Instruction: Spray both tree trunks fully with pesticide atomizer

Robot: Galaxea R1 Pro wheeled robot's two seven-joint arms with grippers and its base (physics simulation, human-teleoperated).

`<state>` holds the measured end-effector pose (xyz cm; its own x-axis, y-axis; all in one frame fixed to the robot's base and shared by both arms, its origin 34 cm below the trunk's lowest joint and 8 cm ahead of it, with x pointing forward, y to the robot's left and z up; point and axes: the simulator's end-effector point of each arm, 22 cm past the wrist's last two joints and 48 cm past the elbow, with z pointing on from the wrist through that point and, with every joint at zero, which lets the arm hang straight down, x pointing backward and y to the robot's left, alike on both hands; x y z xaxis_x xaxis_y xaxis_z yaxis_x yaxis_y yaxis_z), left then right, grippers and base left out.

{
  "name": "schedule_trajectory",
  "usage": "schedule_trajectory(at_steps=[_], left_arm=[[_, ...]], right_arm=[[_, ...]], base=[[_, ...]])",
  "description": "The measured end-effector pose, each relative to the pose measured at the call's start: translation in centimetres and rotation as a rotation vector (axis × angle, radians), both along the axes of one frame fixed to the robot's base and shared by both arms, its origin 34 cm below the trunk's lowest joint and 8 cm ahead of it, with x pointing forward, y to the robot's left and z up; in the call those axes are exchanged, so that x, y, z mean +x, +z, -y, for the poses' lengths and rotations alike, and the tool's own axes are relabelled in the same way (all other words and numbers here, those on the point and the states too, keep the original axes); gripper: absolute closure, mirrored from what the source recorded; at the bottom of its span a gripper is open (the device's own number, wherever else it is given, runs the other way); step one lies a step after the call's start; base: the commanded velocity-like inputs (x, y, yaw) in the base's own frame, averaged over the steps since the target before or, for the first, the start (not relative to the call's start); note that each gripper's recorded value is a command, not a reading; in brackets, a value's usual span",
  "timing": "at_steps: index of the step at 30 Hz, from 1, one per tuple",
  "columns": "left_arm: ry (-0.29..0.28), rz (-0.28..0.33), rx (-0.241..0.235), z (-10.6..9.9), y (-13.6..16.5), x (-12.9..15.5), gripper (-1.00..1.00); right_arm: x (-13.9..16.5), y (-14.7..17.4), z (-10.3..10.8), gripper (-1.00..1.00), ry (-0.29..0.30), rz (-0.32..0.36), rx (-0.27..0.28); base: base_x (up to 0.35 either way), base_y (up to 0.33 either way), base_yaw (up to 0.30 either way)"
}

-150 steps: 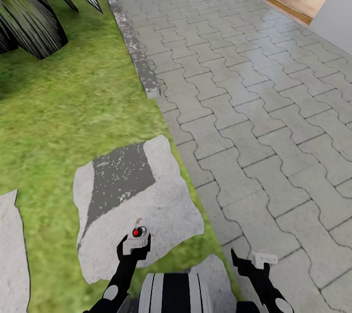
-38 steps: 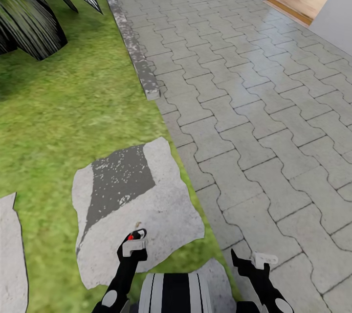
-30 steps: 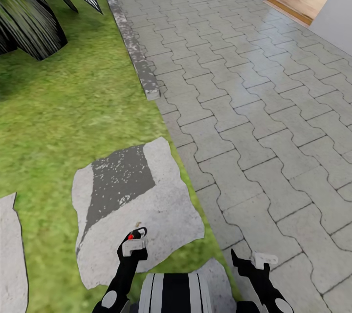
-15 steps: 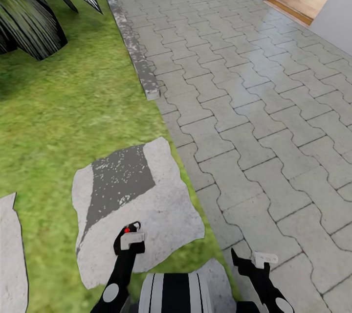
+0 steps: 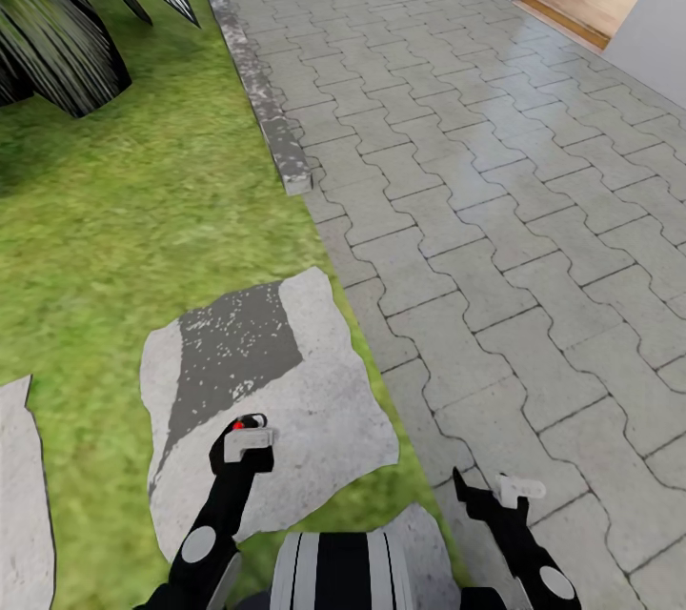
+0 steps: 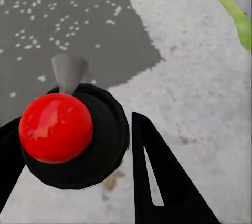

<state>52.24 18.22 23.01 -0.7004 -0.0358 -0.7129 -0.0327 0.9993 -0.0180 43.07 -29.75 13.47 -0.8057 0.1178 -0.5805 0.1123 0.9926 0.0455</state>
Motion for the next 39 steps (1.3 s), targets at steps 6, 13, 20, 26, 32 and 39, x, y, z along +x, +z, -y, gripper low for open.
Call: schedule_trajectory(at_steps=[6, 13, 20, 26, 32, 39], left_arm=[[-0.023, 0.012, 0.013, -0.8, 1.8, 1.3, 1.0], [-0.05, -0.01, 0.024, -1.4, 3.6, 0.5, 1.0], [-0.121, -0.087, 0.035, -0.6, 3.0, -2.0, 1.0], [-0.198, -0.155, 0.036, 1.2, 2.3, -3.9, 1.0], [-0.213, -0.163, 0.039, 1.5, 2.2, -3.6, 1.0], [-0.221, -0.127, 0.044, 1.7, 2.9, -0.4, 1.0]], right_arm=[[0.9, 0.5, 0.1, -1.0, 0.002, 0.021, -0.003], [3.3, 2.4, 0.3, -1.0, 0.01, 0.058, -0.007], [6.5, 6.5, 0.7, -1.0, 0.02, 0.044, -0.004], [9.8, 10.9, 0.8, -1.0, 0.025, 0.038, 0.0], [10.2, 11.9, 0.7, -1.0, 0.024, 0.012, 0.008], [10.3, 12.1, 0.7, -1.0, 0.024, 0.01, 0.008]], base=[[0.0, 0.0, 0.0], [0.0, 0.0, 0.0], [0.0, 0.0, 0.0], [0.0, 0.0, 0.0], [0.0, 0.0, 0.0], [0.0, 0.0, 0.0]])
